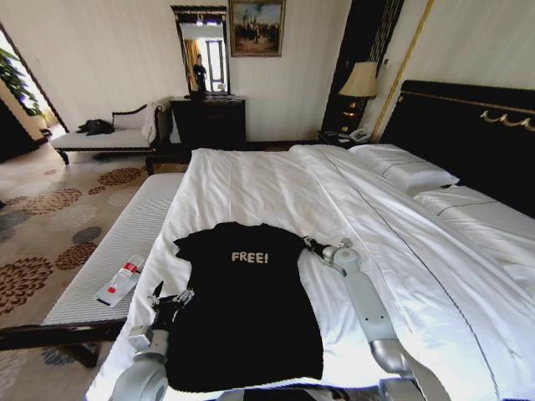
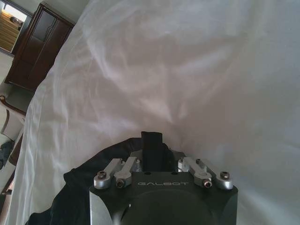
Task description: Fold the clothes on the bed.
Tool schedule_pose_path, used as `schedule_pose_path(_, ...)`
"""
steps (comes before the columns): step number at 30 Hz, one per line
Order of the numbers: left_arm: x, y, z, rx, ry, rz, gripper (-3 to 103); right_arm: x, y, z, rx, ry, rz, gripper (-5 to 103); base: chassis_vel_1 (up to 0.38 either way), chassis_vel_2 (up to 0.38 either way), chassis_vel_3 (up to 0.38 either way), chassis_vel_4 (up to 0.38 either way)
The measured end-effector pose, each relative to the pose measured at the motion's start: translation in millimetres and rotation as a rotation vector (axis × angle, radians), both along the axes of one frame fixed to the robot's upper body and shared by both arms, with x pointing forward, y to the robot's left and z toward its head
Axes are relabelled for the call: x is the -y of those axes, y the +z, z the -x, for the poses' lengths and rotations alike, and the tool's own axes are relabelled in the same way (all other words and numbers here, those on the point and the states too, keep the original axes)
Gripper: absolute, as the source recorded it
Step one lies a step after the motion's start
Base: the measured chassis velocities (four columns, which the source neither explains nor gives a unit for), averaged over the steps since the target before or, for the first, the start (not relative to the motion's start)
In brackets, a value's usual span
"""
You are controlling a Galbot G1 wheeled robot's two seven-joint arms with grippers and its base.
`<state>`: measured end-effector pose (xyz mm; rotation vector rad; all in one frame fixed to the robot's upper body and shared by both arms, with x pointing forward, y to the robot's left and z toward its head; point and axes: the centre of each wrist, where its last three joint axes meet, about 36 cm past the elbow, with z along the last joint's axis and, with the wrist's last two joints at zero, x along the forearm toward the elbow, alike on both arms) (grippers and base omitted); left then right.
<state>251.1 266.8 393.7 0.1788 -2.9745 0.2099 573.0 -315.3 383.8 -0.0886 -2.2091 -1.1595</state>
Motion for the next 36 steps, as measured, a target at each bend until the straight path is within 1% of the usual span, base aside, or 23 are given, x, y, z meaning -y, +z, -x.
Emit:
schedule_pose_path(1, 0, 0, 0, 0.0, 0.0, 0.0, 100, 0, 0, 0, 0.0, 0.0, 0.0, 33, 0.0, 0.0, 0.0, 0.0)
schedule_pose_path(5, -3, -1, -1, 0.001, 0.007, -0.002, 100, -6, -1, -2, -0.005, 0.005, 0.012, 12, 0.0, 0.0, 0.0, 0.0)
schedule_pose_path(6, -3, -1, -1, 0.001, 0.007, -0.002, 100, -6, -1, -2, -0.005, 0.005, 0.012, 12, 0.0, 0.0, 0.0, 0.0)
schedule_pose_path(7, -3, -1, -1, 0.0, 0.008, -0.002, 100, -7, -1, -2, -0.006, 0.007, 0.014, 7, 0.0, 0.0, 0.0, 0.0)
schedule_pose_path(8, -3, -2, -1, 0.0, 0.009, -0.001, 100, -8, -2, -3, -0.005, 0.009, 0.016, 7, 0.0, 0.0, 0.0, 0.0)
schedule_pose_path(9, -3, -2, -1, -0.001, 0.01, 0.0, 100, -9, -2, -3, -0.004, 0.009, 0.02, 3, 0.0, 0.0, 0.0, 0.0)
schedule_pose_path(10, -3, -2, 0, -0.002, 0.009, 0.001, 100, -10, -2, -3, -0.004, 0.01, 0.026, 1, 0.0, 0.0, 0.0, 0.0)
schedule_pose_path(11, -3, -2, 0, -0.002, 0.009, 0.001, 100, -10, -2, -3, -0.004, 0.01, 0.026, 1, 0.0, 0.0, 0.0, 0.0)
schedule_pose_path(13, -1, -2, 0, -0.002, 0.007, 0.007, 100, -14, -2, -3, 0.0, 0.014, 0.056, 1, 0.0, 0.0, 0.0, 0.0)
schedule_pose_path(15, 0, -1, -1, 0.003, 0.005, 0.01, 100, -16, -2, -2, 0.006, 0.02, 0.07, 1, 0.0, 0.0, 0.0, 0.0)
schedule_pose_path(19, 0, 0, -3, 0.008, 0.004, 0.013, 100, -19, 0, -1, 0.015, 0.024, 0.088, 1, 0.0, 0.0, 0.0, 0.0)
schedule_pose_path(21, 0, 1, -3, 0.009, 0.003, 0.015, 100, -22, 3, 3, 0.035, 0.033, 0.122, 1, 0.0, 0.0, 0.0, 0.0)
schedule_pose_path(22, 0, 1, -3, 0.009, 0.003, 0.015, 100, -22, 3, 3, 0.035, 0.033, 0.122, 1, 0.0, 0.0, 0.0, 0.0)
schedule_pose_path(25, 0, 1, -1, 0.007, 0.002, 0.016, 100, -33, 6, 14, 0.085, 0.068, 0.196, 1, 0.0, 0.0, 0.0, 0.0)
schedule_pose_path(26, 0, 1, -1, 0.007, 0.002, 0.016, 100, -33, 6, 14, 0.085, 0.068, 0.196, 1, 0.0, 0.0, 0.0, 0.0)
schedule_pose_path(27, 0, 1, -1, 0.006, 0.002, 0.017, 100, -37, 7, 18, 0.1, 0.084, 0.223, 1, 0.0, 0.0, 0.0, 0.0)
schedule_pose_path(28, 0, 1, -1, 0.005, 0.002, 0.017, 100, -39, 7, 19, 0.104, 0.087, 0.228, 1, 0.0, 0.0, 0.0, 0.0)
schedule_pose_path(29, 0, 0, 0, 0.006, 0.002, 0.018, 100, -49, 6, 26, 0.131, 0.121, 0.281, 1, 0.0, 0.0, 0.0, 0.0)
schedule_pose_path(31, 1, 1, 1, 0.008, -0.001, 0.018, 100, -62, 2, 32, 0.163, 0.155, 0.341, 1, 0.0, 0.0, 0.0, 0.0)
schedule_pose_path(32, 1, 1, 1, 0.008, -0.001, 0.018, 100, -62, 2, 32, 0.163, 0.155, 0.341, 1, 0.0, 0.0, 0.0, 0.0)
schedule_pose_path(33, 1, 1, 2, 0.01, -0.001, 0.019, 100, -70, -2, 34, 0.18, 0.177, 0.373, 1, 0.0, 0.0, 0.0, 0.0)
schedule_pose_path(36, 0, 2, 3, 0.013, 0.002, 0.02, 100, -88, -9, 36, 0.222, 0.217, 0.434, 1, 0.0, 0.0, 0.0, 0.0)
